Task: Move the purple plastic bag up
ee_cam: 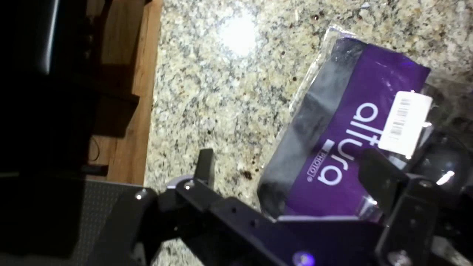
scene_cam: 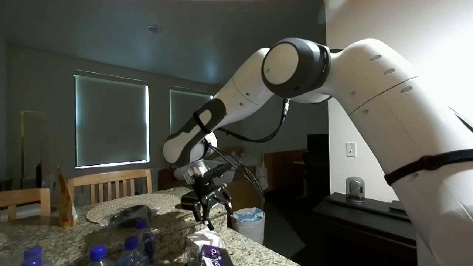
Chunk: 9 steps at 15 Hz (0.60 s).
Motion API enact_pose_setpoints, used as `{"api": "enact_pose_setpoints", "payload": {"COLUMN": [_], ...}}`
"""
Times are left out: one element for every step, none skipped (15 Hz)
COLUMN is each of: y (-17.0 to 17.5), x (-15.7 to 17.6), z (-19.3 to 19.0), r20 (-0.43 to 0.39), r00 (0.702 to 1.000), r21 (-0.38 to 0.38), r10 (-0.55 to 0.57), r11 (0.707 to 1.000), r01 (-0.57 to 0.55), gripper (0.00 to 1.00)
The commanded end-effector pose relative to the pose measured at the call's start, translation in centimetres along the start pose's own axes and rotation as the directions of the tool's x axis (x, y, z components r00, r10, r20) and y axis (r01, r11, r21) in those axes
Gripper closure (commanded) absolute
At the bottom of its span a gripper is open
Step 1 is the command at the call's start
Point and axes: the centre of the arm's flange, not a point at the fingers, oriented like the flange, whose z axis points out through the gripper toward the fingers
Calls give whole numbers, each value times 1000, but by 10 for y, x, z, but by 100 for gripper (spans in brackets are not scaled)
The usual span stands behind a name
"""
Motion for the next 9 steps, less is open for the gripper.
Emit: {"api": "enact_pose_setpoints", "payload": {"y": [-16,-22,-26,-28,-28,-28,-30,-36,-41], "x": [19,24,31,37,43,48,51,52,53], "z": [-31,-34,-34,-32,-26,-19,-12,-5,1], "r20": [-27,-37,-37,-29,-21,-8,5,28,47], "r00": [981,969,956,940,923,905,884,861,843], "r21": [-30,-33,-33,-29,-14,3,8,14,12], "r10": [-192,-243,-292,-339,-383,-425,-468,-507,-536], "r11": [981,970,956,941,924,905,884,862,844], "r01": [191,242,291,338,383,425,468,507,536], "gripper": [0,0,0,0,0,0,0,0,0]}}
